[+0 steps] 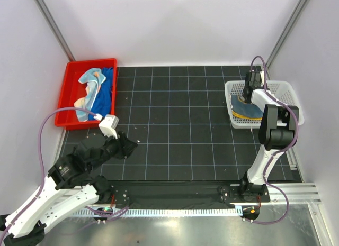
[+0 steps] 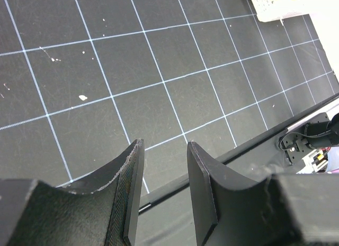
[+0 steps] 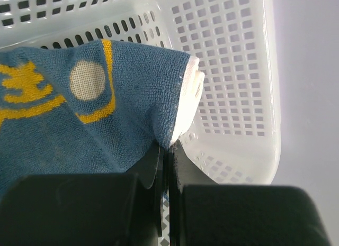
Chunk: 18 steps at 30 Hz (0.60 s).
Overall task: Fold and stack the towels
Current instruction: Neatly place the folded towel into the bin
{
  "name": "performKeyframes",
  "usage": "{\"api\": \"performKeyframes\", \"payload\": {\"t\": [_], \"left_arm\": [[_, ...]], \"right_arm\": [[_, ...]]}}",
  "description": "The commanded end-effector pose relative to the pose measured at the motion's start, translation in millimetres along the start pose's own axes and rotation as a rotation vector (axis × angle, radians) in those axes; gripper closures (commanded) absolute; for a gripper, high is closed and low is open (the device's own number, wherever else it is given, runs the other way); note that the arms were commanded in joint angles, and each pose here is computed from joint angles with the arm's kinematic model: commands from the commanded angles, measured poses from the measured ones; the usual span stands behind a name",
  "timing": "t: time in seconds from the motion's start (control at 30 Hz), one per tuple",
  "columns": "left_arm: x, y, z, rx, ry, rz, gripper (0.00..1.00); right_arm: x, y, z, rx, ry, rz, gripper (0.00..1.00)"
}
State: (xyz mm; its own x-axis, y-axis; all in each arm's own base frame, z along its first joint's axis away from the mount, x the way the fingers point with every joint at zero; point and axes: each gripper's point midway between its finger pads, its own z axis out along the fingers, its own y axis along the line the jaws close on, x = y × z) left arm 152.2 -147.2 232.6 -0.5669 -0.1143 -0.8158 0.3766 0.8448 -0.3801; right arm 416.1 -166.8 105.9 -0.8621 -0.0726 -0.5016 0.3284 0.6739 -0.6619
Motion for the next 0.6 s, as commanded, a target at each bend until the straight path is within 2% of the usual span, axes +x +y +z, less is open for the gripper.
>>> {"api": "performKeyframes", "payload": {"t": [0.0, 0.4, 0.57], "left_arm": [[-3.9, 0.9, -1.7, -0.007, -0.025, -0.008, 0.58], [-2.4, 1.4, 0.3, -0.015, -0.014, -0.004, 0.58], [-2.4, 2.6, 0.6, -0.021, -0.016, -0.006, 0.58]], "right_arm": [[-12.7, -11.4, 7.9, 0.036, -0.017, 0.028, 0.99], [-15.1, -8.3, 28.6, 0.037, 0.028, 0.042, 0.99], [-12.8, -7.8, 34.7, 0.042, 0.044, 0.054, 0.96]]}}
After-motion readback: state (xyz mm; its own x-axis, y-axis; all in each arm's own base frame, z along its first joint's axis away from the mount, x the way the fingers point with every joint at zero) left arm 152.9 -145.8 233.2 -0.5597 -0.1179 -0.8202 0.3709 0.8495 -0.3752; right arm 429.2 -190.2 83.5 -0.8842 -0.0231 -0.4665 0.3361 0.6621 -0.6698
